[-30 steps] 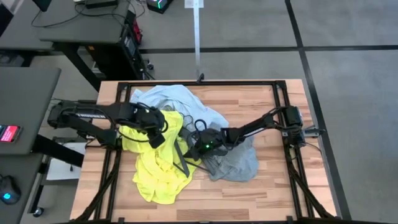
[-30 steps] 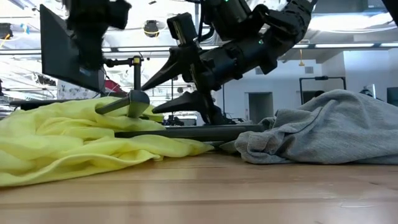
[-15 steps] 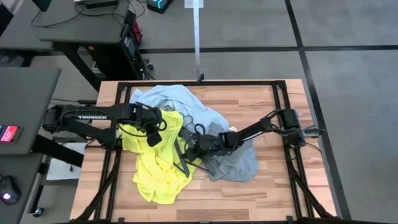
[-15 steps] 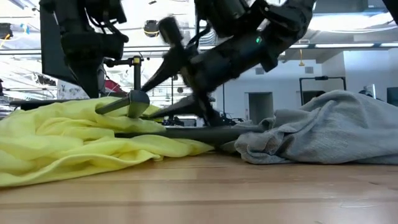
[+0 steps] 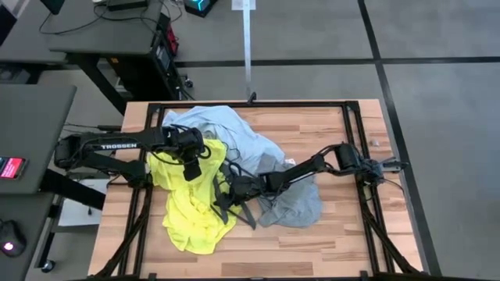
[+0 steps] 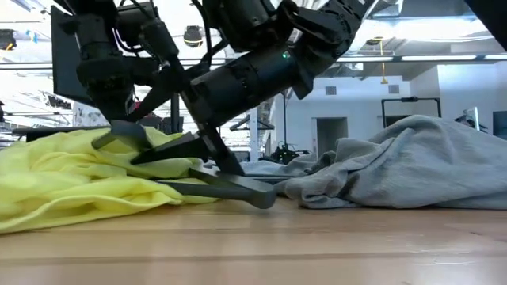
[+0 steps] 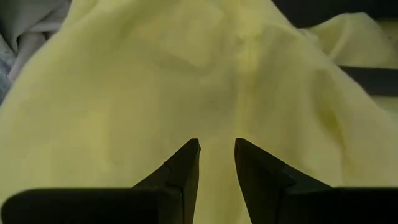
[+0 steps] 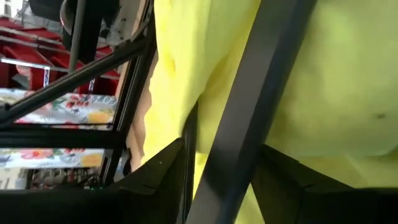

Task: Hang clothes
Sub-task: Hang the yellow shirt on the rack

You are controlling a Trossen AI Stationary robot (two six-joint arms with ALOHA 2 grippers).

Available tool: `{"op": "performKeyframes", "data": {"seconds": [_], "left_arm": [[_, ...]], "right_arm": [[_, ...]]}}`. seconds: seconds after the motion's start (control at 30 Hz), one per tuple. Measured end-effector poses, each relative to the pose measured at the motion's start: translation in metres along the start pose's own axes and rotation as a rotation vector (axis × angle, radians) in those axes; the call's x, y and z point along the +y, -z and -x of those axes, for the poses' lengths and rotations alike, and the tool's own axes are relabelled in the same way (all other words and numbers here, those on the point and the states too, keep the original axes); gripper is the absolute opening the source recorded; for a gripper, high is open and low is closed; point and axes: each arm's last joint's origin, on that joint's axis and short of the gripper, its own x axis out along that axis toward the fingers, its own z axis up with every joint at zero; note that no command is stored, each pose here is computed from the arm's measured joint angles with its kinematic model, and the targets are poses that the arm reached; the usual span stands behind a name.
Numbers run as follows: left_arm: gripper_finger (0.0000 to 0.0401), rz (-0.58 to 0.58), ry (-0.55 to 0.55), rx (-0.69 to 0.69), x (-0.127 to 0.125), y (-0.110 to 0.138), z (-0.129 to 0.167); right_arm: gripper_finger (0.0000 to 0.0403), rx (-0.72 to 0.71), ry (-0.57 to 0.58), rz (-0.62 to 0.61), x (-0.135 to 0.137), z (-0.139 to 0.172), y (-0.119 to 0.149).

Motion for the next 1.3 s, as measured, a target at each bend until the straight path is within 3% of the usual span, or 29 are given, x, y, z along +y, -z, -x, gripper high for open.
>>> {"op": "performKeyframes", "data": {"seconds": [0.1, 0.13, 0.3, 0.43, 0.53, 0.73, 1.0, 1.3], "left_arm": [[0.0087, -0.003, 0.006, -0.006, 0.0, -0.001, 0.0], [0.0087, -0.007, 0.013, -0.008, 0.0, 0.0, 0.002], [0.0087, -0.016, 0.033, -0.036, -0.001, -0.004, 0.019], [0.0087, -0.032, 0.038, -0.109, -0.002, -0.011, 0.048], [0.0087, -0.049, 0.099, -0.122, -0.004, -0.014, 0.063], [0.0087, -0.051, 0.2, -0.136, -0.007, -0.024, 0.092], [0.0087, -0.042, 0.172, -0.246, -0.007, -0.034, 0.157], [0.0087, 0.042, 0.19, -0.396, -0.006, -0.03, 0.226]], "right_arm": [[0.0044, 0.002, 0.006, 0.024, 0.001, 0.001, -0.001], [0.0036, 0.004, 0.01, 0.038, 0.001, 0.002, -0.001], [0.0035, -0.002, 0.027, 0.1, 0.003, 0.005, -0.003], [0.0033, -0.018, 0.025, 0.187, 0.009, 0.012, -0.011], [0.0033, -0.049, 0.037, 0.287, 0.017, 0.021, -0.021], [0.0033, -0.109, 0.055, 0.487, 0.032, 0.047, -0.056], [0.0033, -0.168, 0.079, 0.739, 0.054, 0.089, -0.094], [0.0032, -0.227, -0.033, 0.917, 0.073, 0.13, -0.13]]}}
